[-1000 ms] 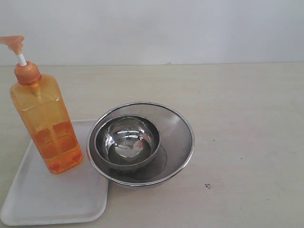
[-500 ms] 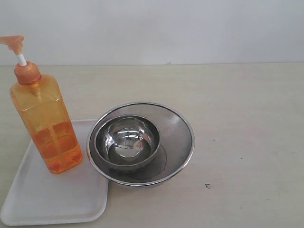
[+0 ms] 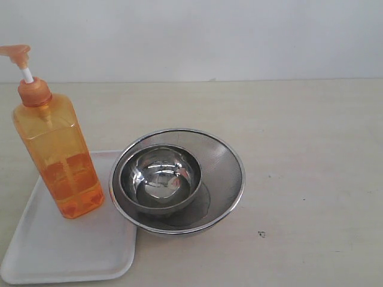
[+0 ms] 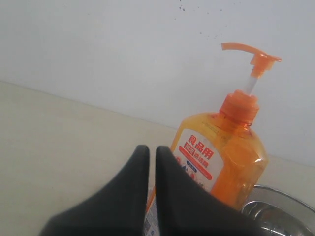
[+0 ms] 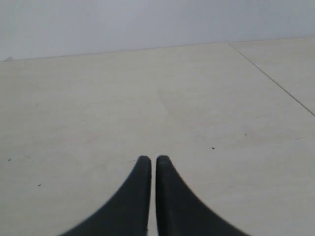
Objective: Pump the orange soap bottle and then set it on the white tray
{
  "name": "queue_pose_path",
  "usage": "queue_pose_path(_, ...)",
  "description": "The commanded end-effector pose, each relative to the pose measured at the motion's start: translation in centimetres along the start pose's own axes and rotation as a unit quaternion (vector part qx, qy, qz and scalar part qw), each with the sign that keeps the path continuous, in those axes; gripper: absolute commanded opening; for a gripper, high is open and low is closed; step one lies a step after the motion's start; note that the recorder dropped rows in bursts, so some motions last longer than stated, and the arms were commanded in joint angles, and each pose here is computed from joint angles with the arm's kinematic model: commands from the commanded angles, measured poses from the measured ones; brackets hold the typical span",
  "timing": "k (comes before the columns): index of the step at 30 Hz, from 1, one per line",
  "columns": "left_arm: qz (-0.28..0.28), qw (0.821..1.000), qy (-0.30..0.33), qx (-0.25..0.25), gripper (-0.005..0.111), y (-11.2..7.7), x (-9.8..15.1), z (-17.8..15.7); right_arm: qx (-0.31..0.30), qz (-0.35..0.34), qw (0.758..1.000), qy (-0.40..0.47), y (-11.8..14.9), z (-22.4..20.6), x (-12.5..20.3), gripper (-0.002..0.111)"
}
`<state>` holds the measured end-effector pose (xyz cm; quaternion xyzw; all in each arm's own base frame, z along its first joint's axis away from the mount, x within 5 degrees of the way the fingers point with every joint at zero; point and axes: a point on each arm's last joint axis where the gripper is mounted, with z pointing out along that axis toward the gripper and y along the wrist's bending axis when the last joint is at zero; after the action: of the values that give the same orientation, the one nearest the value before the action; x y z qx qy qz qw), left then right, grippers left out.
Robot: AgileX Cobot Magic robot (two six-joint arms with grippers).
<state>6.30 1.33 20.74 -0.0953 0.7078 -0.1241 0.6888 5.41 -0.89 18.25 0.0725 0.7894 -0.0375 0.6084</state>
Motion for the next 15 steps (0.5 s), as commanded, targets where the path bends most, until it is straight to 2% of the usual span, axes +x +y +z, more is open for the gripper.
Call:
queue_pose_path(1,-0.009,0.999,-0.024,0.039,0.005,-1.1,-2.1,-0.4,0.002,-0.008,1.0,-0.007,0.0,0.0,-0.1,0.001)
queue_pose_path(4,0.006,0.995,-0.056,0.084,0.005,-2.2,-4.4,-1.0,0.002,-0.008,1.0,-0.007,0.0,0.0,-0.1,0.001)
queue_pose_path(9,0.008,0.989,-0.09,0.115,0.005,-3.6,-8.2,-1.6,0.002,-0.008,1.0,-0.007,0.0,0.0,-0.1,0.001)
queue_pose_path(15,0.083,0.977,-0.079,0.182,0.005,-7.0,-11.3,-0.3,0.002,-0.008,1.0,-0.007,0.0,0.0,-0.1,0.001)
